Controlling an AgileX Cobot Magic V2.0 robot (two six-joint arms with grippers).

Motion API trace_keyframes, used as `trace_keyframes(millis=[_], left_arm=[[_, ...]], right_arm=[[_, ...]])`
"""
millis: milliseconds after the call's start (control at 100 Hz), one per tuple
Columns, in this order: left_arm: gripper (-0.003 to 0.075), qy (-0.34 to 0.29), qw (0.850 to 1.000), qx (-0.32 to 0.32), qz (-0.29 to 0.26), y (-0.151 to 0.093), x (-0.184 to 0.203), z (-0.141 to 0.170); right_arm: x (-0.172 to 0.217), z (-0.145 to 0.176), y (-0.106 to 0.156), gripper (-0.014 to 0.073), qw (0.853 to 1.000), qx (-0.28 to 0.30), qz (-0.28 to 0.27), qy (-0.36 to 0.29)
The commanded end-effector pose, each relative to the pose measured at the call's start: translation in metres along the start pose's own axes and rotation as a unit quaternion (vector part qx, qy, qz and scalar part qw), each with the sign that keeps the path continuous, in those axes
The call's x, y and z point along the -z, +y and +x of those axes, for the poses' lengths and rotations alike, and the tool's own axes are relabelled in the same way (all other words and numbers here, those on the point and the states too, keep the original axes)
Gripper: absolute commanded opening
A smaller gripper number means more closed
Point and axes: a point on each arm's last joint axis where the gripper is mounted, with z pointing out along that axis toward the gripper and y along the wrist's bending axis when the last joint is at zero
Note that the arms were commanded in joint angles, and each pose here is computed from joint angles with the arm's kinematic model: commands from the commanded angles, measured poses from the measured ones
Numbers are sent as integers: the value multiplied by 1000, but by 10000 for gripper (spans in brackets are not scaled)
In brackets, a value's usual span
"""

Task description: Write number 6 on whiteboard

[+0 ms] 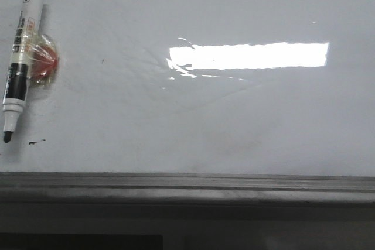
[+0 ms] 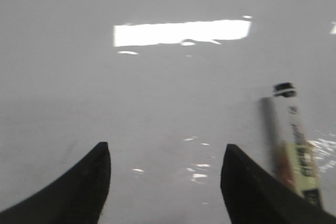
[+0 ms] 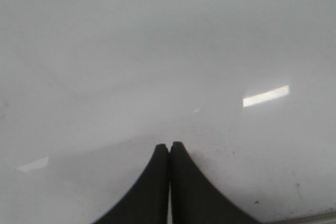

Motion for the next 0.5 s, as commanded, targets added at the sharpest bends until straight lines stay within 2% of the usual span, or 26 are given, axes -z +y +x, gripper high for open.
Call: trace_keyframes(millis=[0, 100, 210, 350, 490], left_arm=[[429, -39, 998, -3, 56, -11, -3, -15], [429, -21, 993, -10, 115, -24, -10, -12], [429, 2, 986, 17, 165, -38, -18, -9], [429, 26, 983, 48, 177, -49, -35, -3], [429, 62, 983, 41, 167, -54, -51, 7]], right_arm=[[2, -17, 4, -53, 999, 2, -7, -47], [2, -18, 6, -53, 999, 6, -20, -50], [2, -18, 7, -53, 998, 8, -28, -49], [2, -18, 7, -53, 998, 8, -29, -50], [2, -18, 7, -53, 998, 8, -29, -50]])
